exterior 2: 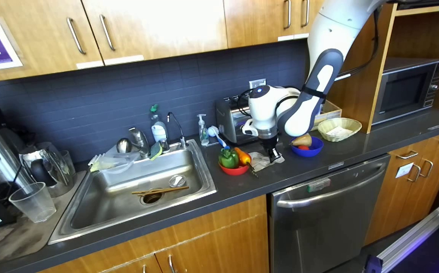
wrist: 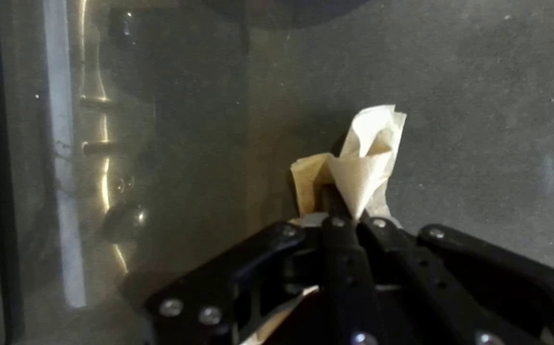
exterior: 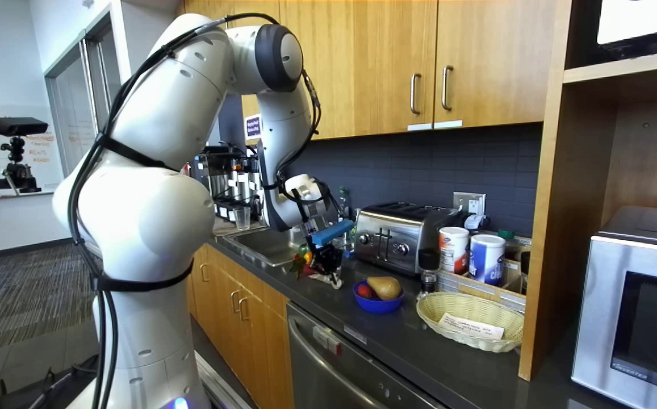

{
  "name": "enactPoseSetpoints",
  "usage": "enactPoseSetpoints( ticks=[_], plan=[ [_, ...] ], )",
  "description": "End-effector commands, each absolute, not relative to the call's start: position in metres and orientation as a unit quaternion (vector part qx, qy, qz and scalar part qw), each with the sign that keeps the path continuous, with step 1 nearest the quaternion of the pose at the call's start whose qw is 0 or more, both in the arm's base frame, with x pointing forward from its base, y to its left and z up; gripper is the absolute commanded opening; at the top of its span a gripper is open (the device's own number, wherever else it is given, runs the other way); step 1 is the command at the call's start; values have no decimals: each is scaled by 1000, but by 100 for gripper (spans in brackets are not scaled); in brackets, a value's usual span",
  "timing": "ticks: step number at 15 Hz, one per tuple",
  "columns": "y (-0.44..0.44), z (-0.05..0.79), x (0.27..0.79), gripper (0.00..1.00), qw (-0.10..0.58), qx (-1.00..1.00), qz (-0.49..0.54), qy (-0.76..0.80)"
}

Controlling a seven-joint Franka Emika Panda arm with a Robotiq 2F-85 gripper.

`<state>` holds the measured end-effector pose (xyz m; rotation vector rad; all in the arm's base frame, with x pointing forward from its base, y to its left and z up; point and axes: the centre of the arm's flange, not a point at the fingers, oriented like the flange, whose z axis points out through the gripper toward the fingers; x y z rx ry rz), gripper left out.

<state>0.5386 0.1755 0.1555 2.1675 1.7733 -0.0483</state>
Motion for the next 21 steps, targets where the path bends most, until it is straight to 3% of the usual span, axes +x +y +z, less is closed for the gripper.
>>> enactPoseSetpoints(
  ticks=[1, 21],
  plan=[
    [180, 108, 533, 0, 141, 763, -33, 630],
    [164, 124, 531, 0, 144, 779, -18, 610]
  ],
)
